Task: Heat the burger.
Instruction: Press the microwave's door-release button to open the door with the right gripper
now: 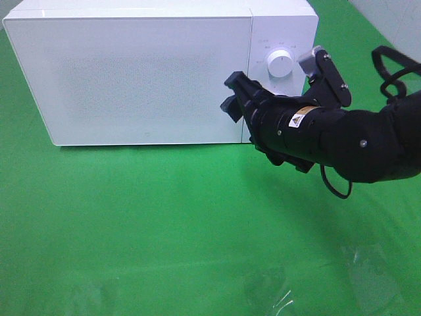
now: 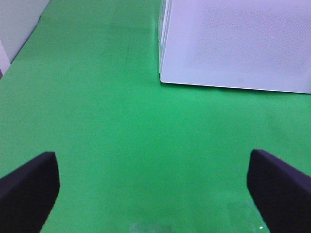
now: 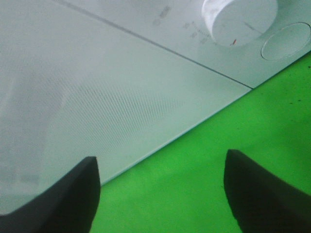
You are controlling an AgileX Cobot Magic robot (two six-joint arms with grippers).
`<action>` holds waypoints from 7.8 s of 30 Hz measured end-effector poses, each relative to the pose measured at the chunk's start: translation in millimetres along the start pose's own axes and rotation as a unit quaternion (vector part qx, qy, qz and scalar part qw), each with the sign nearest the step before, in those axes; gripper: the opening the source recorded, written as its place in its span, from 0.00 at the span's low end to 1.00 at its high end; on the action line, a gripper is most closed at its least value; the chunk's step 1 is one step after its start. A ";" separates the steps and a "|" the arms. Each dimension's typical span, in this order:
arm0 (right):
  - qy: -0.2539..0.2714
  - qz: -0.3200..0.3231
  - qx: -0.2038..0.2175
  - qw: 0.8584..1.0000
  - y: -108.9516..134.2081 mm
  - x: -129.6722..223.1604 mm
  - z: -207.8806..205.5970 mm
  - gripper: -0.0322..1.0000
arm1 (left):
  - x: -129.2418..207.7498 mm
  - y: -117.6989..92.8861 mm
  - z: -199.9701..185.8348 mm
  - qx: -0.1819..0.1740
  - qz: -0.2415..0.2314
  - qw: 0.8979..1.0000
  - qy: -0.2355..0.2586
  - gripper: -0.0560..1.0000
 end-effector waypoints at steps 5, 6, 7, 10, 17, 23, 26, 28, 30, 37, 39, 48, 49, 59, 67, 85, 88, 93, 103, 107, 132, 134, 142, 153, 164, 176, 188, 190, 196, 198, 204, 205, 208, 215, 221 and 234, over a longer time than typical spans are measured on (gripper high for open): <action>0.060 -0.172 0.012 0.983 8.0 -0.4 -18.7 0.68 | 0.0 0.0 0.0 0.000 0.000 1.000 0.000 0.97; 0.070 -0.193 0.014 0.979 8.5 -1.2 -22.0 0.68 | 0.0 0.0 0.0 0.000 0.000 1.000 0.000 0.97; 0.070 -0.193 0.014 0.979 8.5 -1.2 -22.0 0.68 | 0.0 0.0 0.0 0.000 0.000 1.000 0.000 0.97; 0.112 -0.274 0.024 0.955 8.0 -8.7 -33.7 0.68 | 0.0 0.0 0.0 0.000 0.000 1.000 0.000 0.97; 0.181 -0.364 0.055 0.912 8.6 -33.8 -52.4 0.68 | 0.0 0.0 0.0 0.000 0.000 1.000 0.000 0.97; 0.237 -0.416 0.088 0.874 17.0 -48.5 -87.3 0.68 | 0.0 0.0 0.0 0.000 0.000 1.000 0.000 0.97; 0.242 -0.421 0.093 0.869 19.9 -52.4 -99.7 0.68 | 0.0 0.0 0.0 0.000 0.000 1.000 0.000 0.97; 0.244 -0.424 0.096 0.867 20.9 -54.1 -106.4 0.68 | 0.0 0.0 0.0 0.000 0.000 1.000 0.000 0.97; 0.262 -0.422 0.105 0.862 22.1 -57.0 -130.8 0.68 | 0.0 0.0 0.0 0.000 0.000 1.000 0.000 0.97; 0.286 -0.423 0.117 0.852 21.5 -59.5 -165.6 0.68 | 0.0 0.0 0.0 0.000 0.000 1.000 0.000 0.97; 0.292 -0.423 0.120 0.850 21.0 -59.8 -174.9 0.68 | 0.0 0.0 0.0 0.000 0.000 1.000 0.000 0.97; 0.290 -0.426 0.117 0.849 20.4 -62.9 -218.1 0.68 | 0.0 0.0 0.0 0.000 0.000 1.000 0.000 0.97; 0.290 -0.426 0.117 0.849 20.4 -62.9 -218.1 0.68 | 0.0 0.0 0.0 0.000 0.000 1.000 0.000 0.97; 0.221 -0.439 0.079 0.868 22.0 -68.2 -269.2 0.68 | 0.0 0.0 0.0 0.000 0.000 1.000 0.000 0.97; 0.184 -0.432 0.083 0.879 -4.5 -56.3 -293.6 0.68 | 0.0 0.0 0.0 0.000 0.000 1.000 0.000 0.97; -0.016 -0.376 0.154 0.914 -48.9 -28.1 -343.7 0.68 | 0.0 0.0 0.0 0.000 0.000 1.000 0.000 0.97; -0.023 -0.373 0.158 0.914 -52.0 -25.0 -343.9 0.68 | 0.0 0.0 0.0 0.000 0.000 1.000 0.000 0.97; -0.055 -0.367 0.152 0.916 -52.9 -20.3 -347.1 0.68 | 0.0 0.0 0.0 0.000 0.000 1.000 0.000 0.97; -0.085 -0.362 0.151 0.916 -56.1 -17.1 -344.5 0.68 | 0.0 0.0 0.0 0.000 0.000 1.000 0.000 0.97; -0.085 -0.362 0.151 0.916 -56.1 -17.1 -344.5 0.68 | 0.0 0.0 0.0 0.000 0.000 1.000 0.000 0.97; -0.127 -0.355 0.134 0.916 -48.6 -23.7 -348.0 0.68 | 0.0 0.0 0.0 0.000 0.000 1.000 0.000 0.97; -0.148 -0.358 0.126 0.913 -45.1 -27.0 -349.1 0.68 | 0.0 0.0 0.0 0.000 0.000 1.000 0.000 0.97; -0.170 -0.359 0.119 0.910 -41.3 -43.5 -329.2 0.68 | 0.0 0.0 0.0 0.000 0.000 1.000 0.000 0.97; -0.194 -0.358 0.112 0.906 -51.0 -58.1 -287.4 0.68 | 0.0 0.0 0.0 0.000 0.000 1.000 0.000 0.97; -0.180 -0.354 0.122 0.910 -61.2 -72.4 -244.8 0.66 | 0.0 0.0 0.0 0.000 0.000 1.000 0.000 0.97; -0.213 -0.335 0.113 0.911 -67.4 -99.6 -190.9 0.65 | 0.0 0.0 0.0 0.000 0.000 1.000 0.000 0.97; -0.248 -0.347 0.096 0.900 -81.9 -106.7 -135.9 0.65 | 0.0 0.0 0.0 0.000 0.000 1.000 0.000 0.97; -0.243 -0.361 0.090 0.896 -81.7 -101.0 -125.0 0.65 | 0.0 0.0 0.0 0.000 0.000 1.000 0.000 0.97; -0.232 -0.379 0.084 0.892 -78.1 -82.4 -102.3 0.65 | 0.0 0.0 0.0 0.000 0.000 1.000 0.000 0.97; -0.228 -0.375 0.088 0.894 -78.3 -75.6 -96.1 0.65 | 0.0 0.0 0.0 0.000 0.000 1.000 0.000 0.97; -0.216 -0.367 0.090 0.900 -72.6 -44.3 -79.6 0.65 | 0.0 0.0 0.0 0.000 0.000 1.000 0.000 0.97; -0.216 -0.367 0.090 0.900 -72.6 -44.3 -79.6 0.65 | 0.0 0.0 0.0 0.000 0.000 1.000 0.000 0.97; -0.204 -0.376 0.082 0.900 -66.4 -26.8 -74.7 0.65 | 0.0 0.0 0.0 0.000 0.000 1.000 0.000 0.97; -0.185 -0.388 0.066 0.900 -56.6 1.3 -71.2 0.65 | 0.0 0.0 0.0 0.000 0.000 1.000 0.000 0.97; -0.176 -0.392 0.057 0.901 -49.5 15.8 -73.6 0.65 | 0.0 0.0 0.0 0.000 0.000 1.000 0.000 0.97; -0.184 -0.184 0.018 0.965 -47.0 20.8 -75.8 0.63 | 0.0 0.0 0.0 0.000 0.000 1.000 0.000 0.97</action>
Point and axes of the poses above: a point on each arm's last joint axis where the gripper is mounted, z pointing out along that axis toward the gripper, y along the wrist's bending axis when the last joint is at zero, x = y × z, the point moved 1 cm from there along z, pointing out along that axis toward the gripper, and after that the axes turned 3 degrees about -z, right-handed, at the moved point
